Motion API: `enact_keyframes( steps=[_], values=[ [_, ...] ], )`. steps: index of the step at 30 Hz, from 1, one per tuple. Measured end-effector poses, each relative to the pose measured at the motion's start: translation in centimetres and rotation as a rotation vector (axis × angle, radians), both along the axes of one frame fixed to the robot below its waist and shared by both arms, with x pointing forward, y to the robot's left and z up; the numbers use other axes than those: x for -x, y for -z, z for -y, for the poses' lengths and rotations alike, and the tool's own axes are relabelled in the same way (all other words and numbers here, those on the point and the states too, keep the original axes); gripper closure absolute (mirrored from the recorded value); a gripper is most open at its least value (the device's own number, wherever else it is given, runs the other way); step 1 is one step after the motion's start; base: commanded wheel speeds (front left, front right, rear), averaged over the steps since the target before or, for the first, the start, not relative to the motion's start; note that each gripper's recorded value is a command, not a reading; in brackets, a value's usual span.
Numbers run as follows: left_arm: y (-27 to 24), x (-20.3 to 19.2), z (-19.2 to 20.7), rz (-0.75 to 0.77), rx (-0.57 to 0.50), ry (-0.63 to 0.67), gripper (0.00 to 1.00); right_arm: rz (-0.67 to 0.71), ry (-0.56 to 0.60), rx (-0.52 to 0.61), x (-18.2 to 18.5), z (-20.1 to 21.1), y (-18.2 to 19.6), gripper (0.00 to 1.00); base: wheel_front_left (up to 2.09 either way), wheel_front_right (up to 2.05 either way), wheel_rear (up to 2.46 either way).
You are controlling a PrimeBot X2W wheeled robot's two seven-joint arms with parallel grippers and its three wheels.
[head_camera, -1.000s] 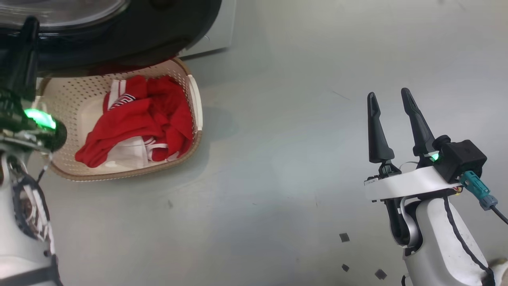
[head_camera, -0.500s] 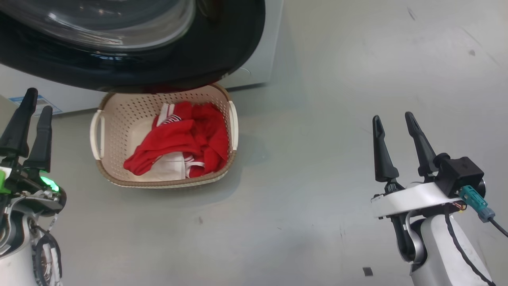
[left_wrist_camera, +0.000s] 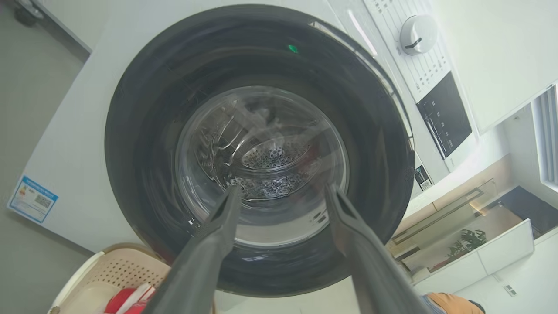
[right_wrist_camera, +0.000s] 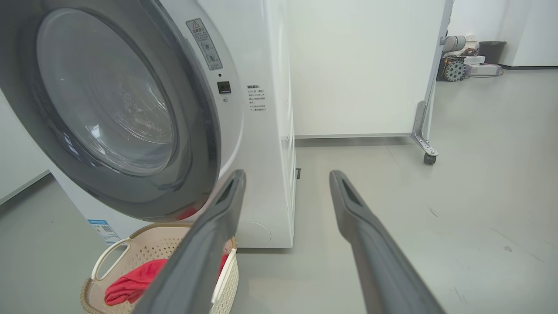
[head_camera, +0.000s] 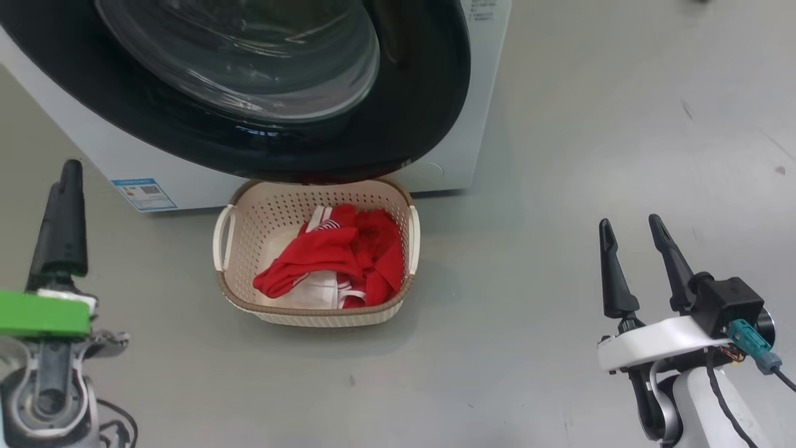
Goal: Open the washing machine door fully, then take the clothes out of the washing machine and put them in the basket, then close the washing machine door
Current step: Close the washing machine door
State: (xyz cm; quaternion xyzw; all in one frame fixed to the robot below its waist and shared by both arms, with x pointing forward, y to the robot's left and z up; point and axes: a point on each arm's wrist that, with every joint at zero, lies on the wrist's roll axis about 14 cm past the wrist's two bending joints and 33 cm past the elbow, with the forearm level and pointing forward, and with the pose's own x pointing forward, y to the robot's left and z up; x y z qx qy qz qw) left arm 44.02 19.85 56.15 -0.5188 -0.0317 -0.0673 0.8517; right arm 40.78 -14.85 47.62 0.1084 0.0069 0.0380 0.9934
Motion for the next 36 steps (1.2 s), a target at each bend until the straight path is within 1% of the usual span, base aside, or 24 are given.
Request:
enact_keyframes(
  steps=[1, 5, 8, 11, 14, 18, 24, 30, 36],
  values=[
    [-0.3, 0.5, -0.2, 0.010, -0.040, -0.019, 0.00, 0.002, -0.004, 0.002, 0.2, -0.1, -0.1, 0.00, 0.00, 0.00, 0.00],
    [-0.2, 2.6, -0.9, 0.014, -0.310, -0.068, 0.00, 0.014, -0.020, 0.008, 0.7, -0.5, -0.6, 0.00, 0.00, 0.00, 0.00],
    [0.7, 4.3, -1.1, 0.000, -0.432, -0.089, 0.00, 0.023, -0.026, 0.010, 1.2, -0.6, -1.0, 0.00, 0.00, 0.00, 0.00],
    [2.2, 5.8, -0.8, -0.030, -0.566, -0.080, 0.00, 0.024, -0.024, 0.013, 1.9, -0.5, -1.1, 0.00, 0.00, 0.00, 0.00],
    [3.5, 7.3, -0.7, -0.051, -0.672, -0.071, 0.00, 0.018, -0.023, 0.015, 2.7, -0.5, -1.0, 0.00, 0.00, 0.00, 0.00],
    [4.2, 8.8, 0.1, -0.046, -0.754, -0.059, 0.00, 0.014, -0.015, 0.021, 3.8, -0.3, -0.9, 0.00, 0.00, 0.00, 0.00],
    [4.9, 10.1, 1.3, -0.035, -0.819, -0.045, 0.00, 0.010, -0.015, 0.025, 4.8, -0.1, -0.8, 0.00, 0.00, 0.00, 0.00],
    [5.4, 10.6, 2.3, -0.031, -0.848, -0.042, 0.00, -0.005, -0.012, 0.025, 5.5, 0.0, -0.5, 0.00, 0.00, 0.00, 0.00],
    [5.6, 10.7, 2.9, -0.031, -0.843, -0.053, 0.00, 0.008, -0.004, 0.025, 5.7, 0.1, -1.0, 0.00, 0.00, 0.00, 0.00]
  ],
)
